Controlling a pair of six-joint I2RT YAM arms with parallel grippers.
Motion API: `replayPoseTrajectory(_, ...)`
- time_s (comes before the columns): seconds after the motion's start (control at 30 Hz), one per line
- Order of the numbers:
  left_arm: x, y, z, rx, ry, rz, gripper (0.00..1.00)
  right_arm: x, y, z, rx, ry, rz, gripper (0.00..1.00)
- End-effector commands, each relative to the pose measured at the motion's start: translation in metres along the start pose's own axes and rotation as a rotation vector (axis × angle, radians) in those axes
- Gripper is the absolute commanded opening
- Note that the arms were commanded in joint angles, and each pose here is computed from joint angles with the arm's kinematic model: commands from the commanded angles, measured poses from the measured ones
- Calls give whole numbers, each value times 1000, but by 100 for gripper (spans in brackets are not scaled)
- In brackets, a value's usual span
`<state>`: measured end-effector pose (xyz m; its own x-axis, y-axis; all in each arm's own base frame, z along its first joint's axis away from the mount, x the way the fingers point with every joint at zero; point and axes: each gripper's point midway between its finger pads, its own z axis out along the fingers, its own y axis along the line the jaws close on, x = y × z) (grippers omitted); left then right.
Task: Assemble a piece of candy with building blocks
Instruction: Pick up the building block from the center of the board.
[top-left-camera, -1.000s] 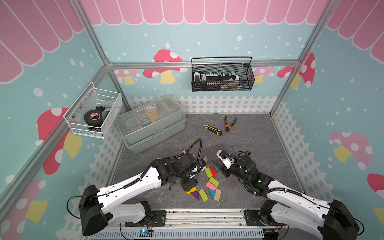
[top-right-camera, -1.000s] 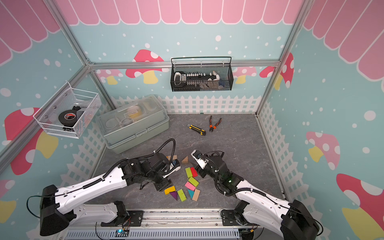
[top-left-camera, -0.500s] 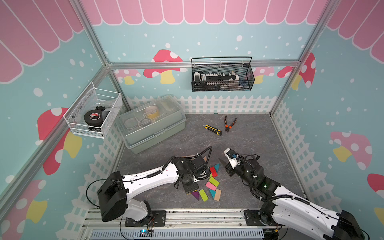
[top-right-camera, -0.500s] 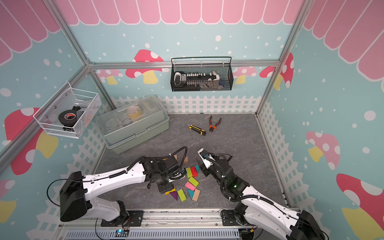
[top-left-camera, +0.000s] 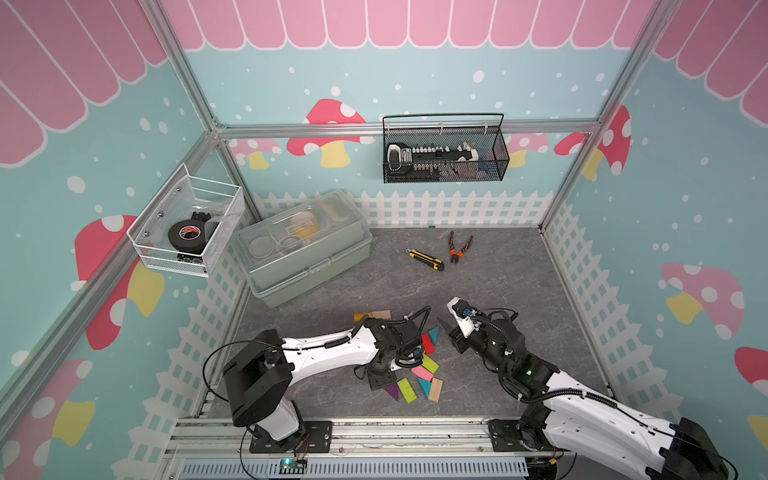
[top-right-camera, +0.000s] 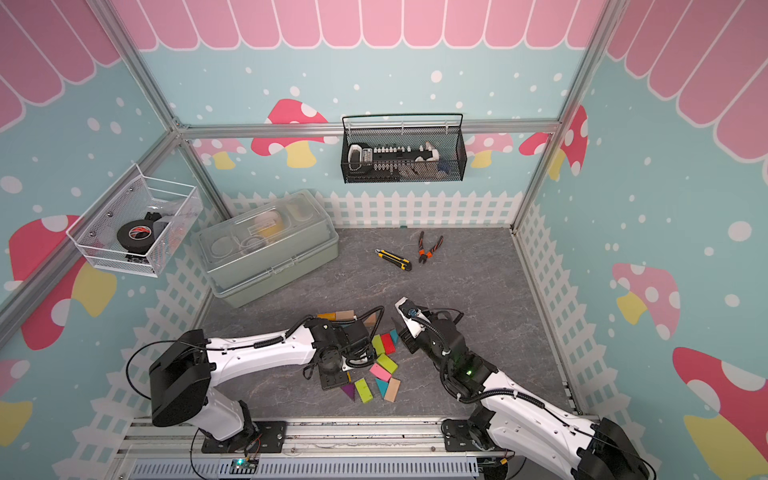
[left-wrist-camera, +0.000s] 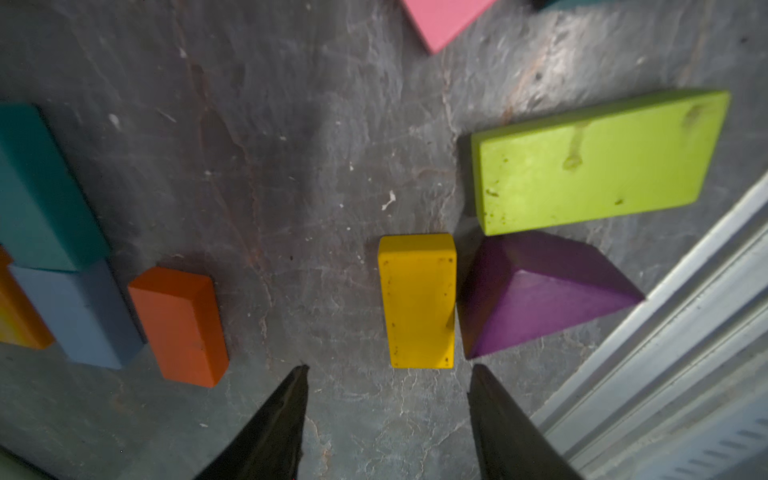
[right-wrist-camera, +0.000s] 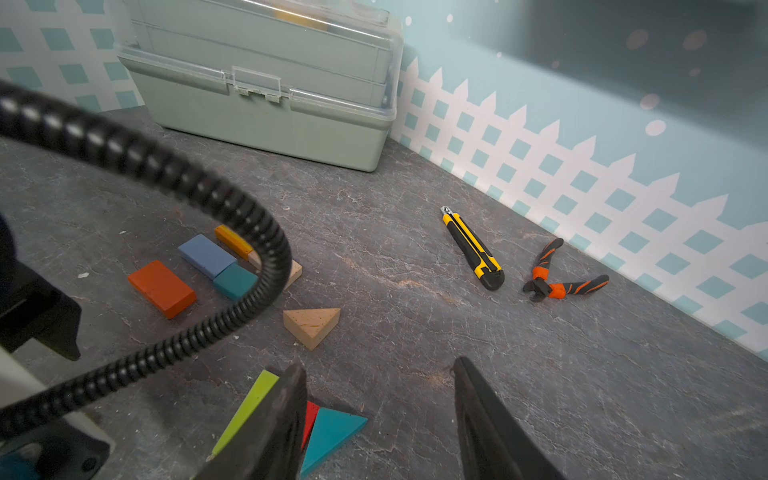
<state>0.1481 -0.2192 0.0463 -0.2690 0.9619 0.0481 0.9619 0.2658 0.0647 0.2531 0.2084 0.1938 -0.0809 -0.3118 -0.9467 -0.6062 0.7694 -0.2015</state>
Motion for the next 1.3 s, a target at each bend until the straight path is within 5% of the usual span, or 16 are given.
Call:
replayPoseTrajectory(0.0, 0, -4, 12, 10, 10, 35, 61, 1, -1, 2, 9, -9, 9, 57)
replayPoseTrajectory(0.3, 0, -7, 20, 26, 17, 45, 60, 4, 0, 5, 3, 4, 1, 57)
replayPoseTrajectory(0.9, 4, -4, -25, -30, -165, 25, 59, 9, 3, 8, -4, 18, -3, 57)
replayPoseTrajectory(1.27, 7, -12, -1, 12, -73, 62, 59, 10, 2, 7, -1, 16, 0, 57)
